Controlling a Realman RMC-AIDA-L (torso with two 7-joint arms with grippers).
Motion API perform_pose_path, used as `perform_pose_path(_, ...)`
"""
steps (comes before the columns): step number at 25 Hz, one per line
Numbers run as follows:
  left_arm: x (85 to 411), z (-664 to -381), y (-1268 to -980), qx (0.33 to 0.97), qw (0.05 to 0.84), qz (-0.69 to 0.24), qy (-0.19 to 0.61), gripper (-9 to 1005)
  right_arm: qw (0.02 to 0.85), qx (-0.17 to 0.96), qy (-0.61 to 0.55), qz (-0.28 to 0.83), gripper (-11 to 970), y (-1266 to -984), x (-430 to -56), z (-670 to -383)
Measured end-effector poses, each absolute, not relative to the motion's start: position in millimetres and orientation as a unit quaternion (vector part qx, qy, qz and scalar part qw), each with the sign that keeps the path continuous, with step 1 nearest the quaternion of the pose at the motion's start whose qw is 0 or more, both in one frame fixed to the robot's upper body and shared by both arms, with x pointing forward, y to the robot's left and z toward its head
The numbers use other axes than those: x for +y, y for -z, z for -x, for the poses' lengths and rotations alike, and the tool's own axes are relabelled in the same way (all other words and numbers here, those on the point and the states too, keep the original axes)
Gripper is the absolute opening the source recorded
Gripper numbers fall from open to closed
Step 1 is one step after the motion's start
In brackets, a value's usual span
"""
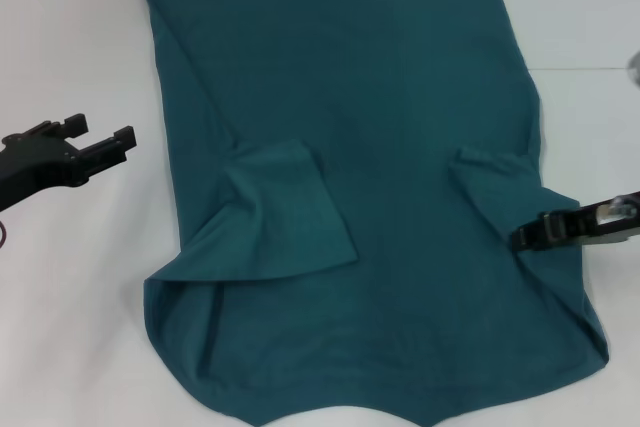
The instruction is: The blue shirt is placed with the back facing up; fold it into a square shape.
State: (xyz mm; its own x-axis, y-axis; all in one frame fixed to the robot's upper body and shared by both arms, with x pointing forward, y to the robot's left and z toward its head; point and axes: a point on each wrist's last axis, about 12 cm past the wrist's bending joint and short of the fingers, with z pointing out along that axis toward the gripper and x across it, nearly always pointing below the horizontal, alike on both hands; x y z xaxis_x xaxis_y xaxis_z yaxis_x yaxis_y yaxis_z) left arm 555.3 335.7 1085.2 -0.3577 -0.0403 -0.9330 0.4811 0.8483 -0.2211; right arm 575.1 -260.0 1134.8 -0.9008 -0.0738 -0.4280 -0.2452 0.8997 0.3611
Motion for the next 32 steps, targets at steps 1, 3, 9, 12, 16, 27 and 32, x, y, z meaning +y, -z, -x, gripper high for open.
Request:
perform_pose_path(1, 336, -555, -1085, 0.789, 0.549, -0.139, 0.237, 798, 0.211, 0.952, -0.208, 0.074, 122, -1136, -266, -574)
perform_pose_path(3, 337, -554, -1085, 0.789, 0.549, -0.138, 0.237, 797, 0.216, 0.952, -0.208, 0.056, 135, -1137, -277, -569)
perform_pose_path(9, 336, -555, -1085, 0.789, 0.549, -0.139, 0.236, 795, 0.201, 0.956, -0.214, 0.018, 426, -1133, -300, -554)
perform_pose_path(12, 335, -556, -1085, 0.789, 0.550, -0.142, 0.236, 797, 0.198, 0.956, -0.215, 0.010, 508, -1132, -305, -549)
perform_pose_path(16, 334, -557, -1084, 0.788, 0.549, -0.144, 0.237, 797, 0.198, 0.957, -0.214, -0.002, 507, -1131, -310, -545)
perform_pose_path(27, 333, -557, -1084, 0.788, 0.550, -0.146, 0.236, 797, 0.193, 0.956, -0.220, -0.015, 505, -1120, -312, -548)
perform_pose_path(32, 333, -557, -1084, 0.788, 0.550, -0.146, 0.234, 796, 0.193, 0.956, -0.223, -0.014, 504, -1115, -308, -553)
